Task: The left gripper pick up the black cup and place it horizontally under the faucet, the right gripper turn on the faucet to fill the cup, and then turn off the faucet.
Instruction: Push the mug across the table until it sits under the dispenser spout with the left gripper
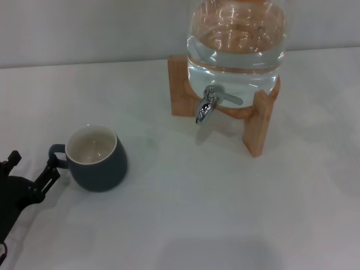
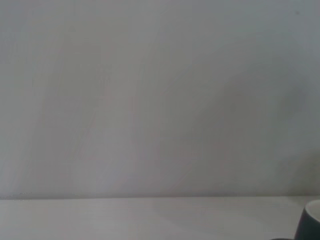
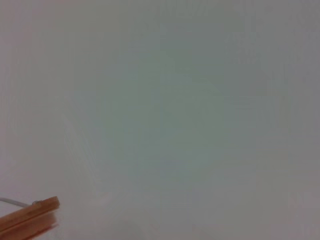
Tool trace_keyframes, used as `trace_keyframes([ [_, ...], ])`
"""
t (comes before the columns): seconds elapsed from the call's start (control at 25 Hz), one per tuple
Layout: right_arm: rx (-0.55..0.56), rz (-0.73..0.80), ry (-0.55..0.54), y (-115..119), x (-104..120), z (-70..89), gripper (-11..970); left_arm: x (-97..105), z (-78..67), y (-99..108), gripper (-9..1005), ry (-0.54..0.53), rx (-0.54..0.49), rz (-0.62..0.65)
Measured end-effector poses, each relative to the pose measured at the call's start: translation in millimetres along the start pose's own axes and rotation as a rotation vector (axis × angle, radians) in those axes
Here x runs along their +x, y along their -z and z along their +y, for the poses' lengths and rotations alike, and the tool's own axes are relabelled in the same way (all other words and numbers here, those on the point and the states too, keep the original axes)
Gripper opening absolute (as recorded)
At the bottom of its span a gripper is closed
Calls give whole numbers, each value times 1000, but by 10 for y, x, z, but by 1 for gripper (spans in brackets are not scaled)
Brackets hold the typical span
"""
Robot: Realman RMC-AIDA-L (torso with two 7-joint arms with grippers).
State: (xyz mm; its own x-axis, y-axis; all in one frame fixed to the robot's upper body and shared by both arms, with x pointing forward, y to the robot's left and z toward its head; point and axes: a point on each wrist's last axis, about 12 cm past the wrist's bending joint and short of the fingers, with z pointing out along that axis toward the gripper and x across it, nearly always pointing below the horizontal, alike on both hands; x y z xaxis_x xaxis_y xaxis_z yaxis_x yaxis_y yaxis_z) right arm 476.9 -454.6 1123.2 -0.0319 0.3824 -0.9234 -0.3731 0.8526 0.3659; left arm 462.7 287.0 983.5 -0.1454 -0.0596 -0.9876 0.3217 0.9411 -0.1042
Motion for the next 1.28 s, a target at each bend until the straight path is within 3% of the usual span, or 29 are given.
trace_keyframes([
  [1.28,-2,-5,-1,-27,1,6,844,-12,25,-158,868,-14,-7,47],
])
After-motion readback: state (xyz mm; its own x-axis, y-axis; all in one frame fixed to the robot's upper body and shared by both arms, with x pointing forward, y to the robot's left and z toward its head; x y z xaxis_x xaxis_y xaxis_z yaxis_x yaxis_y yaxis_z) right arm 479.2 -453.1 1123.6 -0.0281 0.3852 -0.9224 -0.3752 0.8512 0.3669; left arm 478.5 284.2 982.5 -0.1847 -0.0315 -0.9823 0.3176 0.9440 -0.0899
